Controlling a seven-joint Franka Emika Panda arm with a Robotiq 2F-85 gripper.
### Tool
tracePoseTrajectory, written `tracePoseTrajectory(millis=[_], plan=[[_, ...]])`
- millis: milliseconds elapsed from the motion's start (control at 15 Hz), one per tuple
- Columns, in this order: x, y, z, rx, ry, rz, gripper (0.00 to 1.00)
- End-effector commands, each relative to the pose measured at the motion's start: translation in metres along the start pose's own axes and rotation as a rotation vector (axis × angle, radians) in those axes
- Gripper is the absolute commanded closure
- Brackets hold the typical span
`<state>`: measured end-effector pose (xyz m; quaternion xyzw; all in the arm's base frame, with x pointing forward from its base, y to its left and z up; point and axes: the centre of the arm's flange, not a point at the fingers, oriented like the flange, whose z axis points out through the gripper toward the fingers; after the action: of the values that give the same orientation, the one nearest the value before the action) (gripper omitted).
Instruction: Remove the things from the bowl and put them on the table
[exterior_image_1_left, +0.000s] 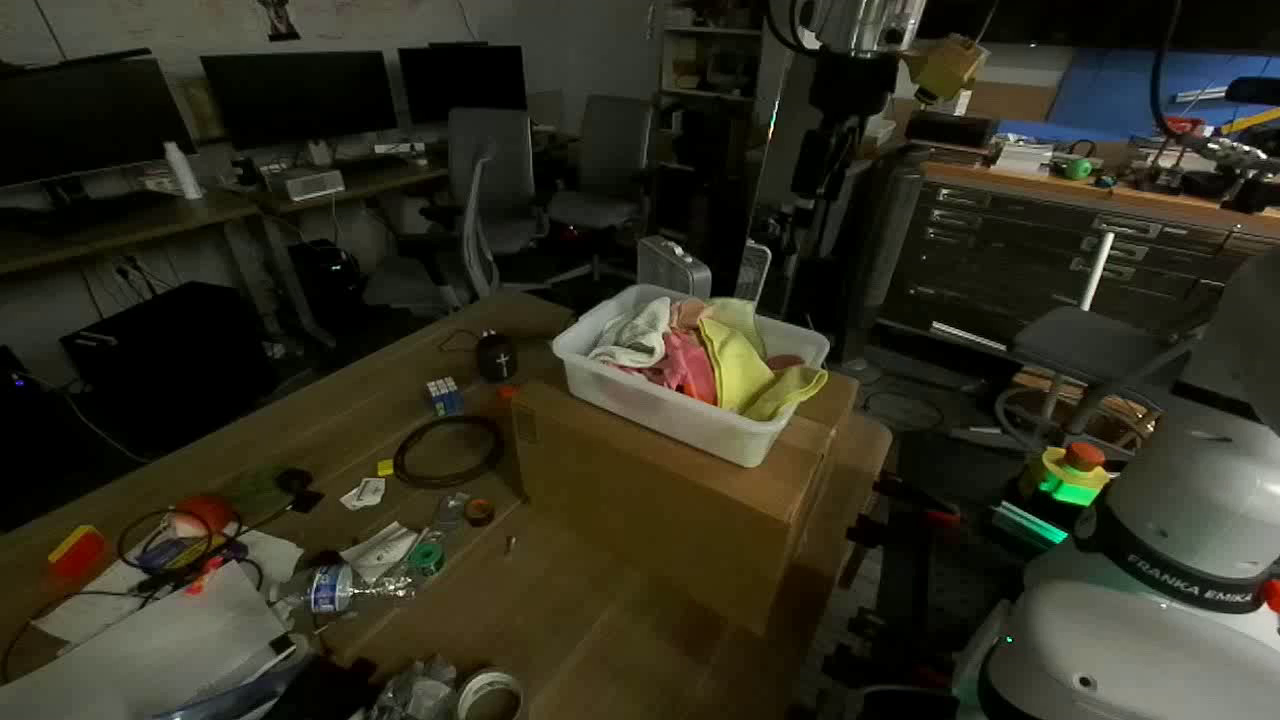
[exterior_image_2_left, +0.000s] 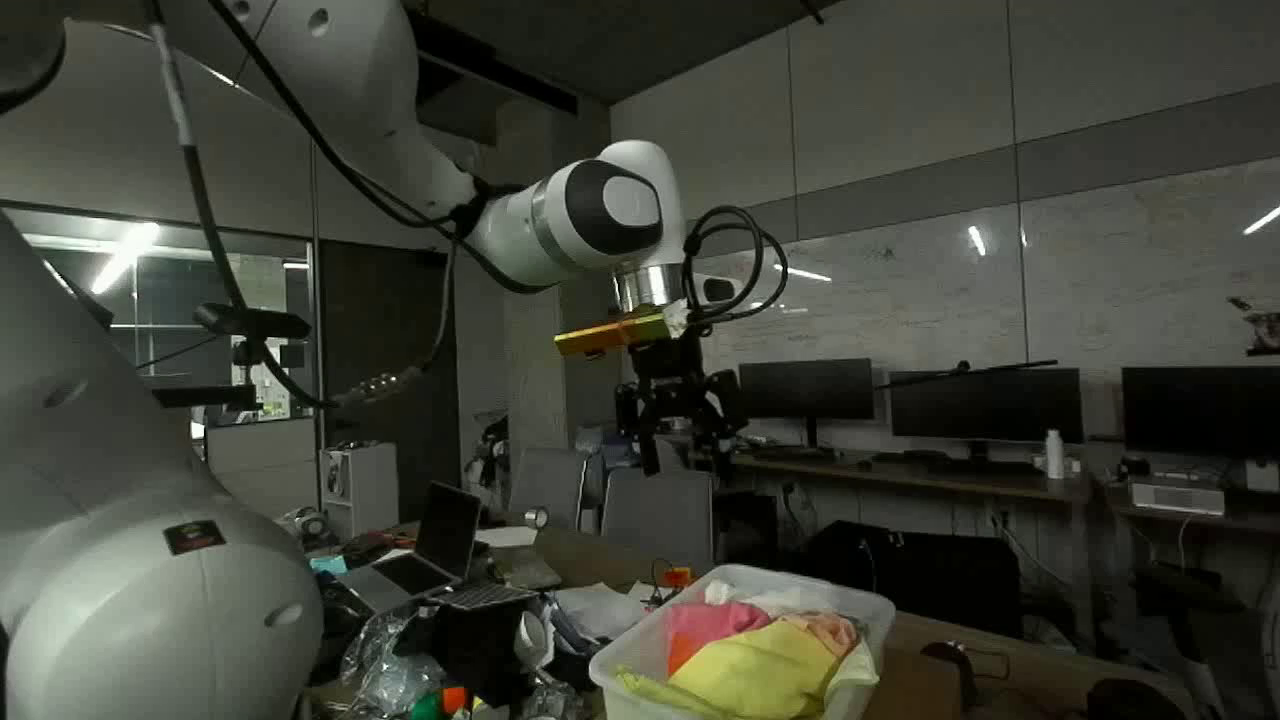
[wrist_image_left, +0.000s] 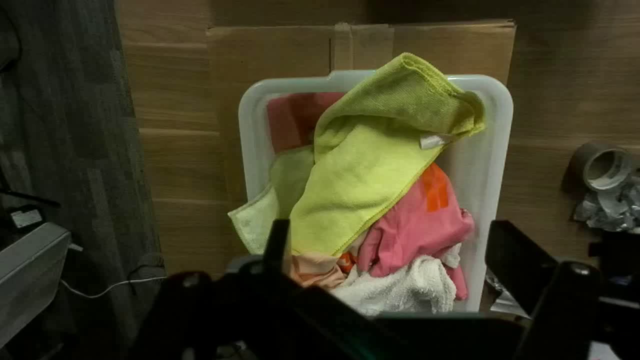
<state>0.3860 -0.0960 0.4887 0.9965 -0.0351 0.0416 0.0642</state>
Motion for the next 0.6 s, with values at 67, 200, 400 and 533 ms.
tracePoseTrajectory(millis=[67,200,400,533], plan=[[0.002,0.001,-0.005,-0.001,0.011,0.001,0.00],[0.002,0.002,-0.008,-0.002,0.018,0.003,0.00],[0.024,-0.003,-0.012,-0.032,0.083,-0.017,0.00],[0.047,-0.009,-0.011,-0.049,0.154,0.017,0.00]])
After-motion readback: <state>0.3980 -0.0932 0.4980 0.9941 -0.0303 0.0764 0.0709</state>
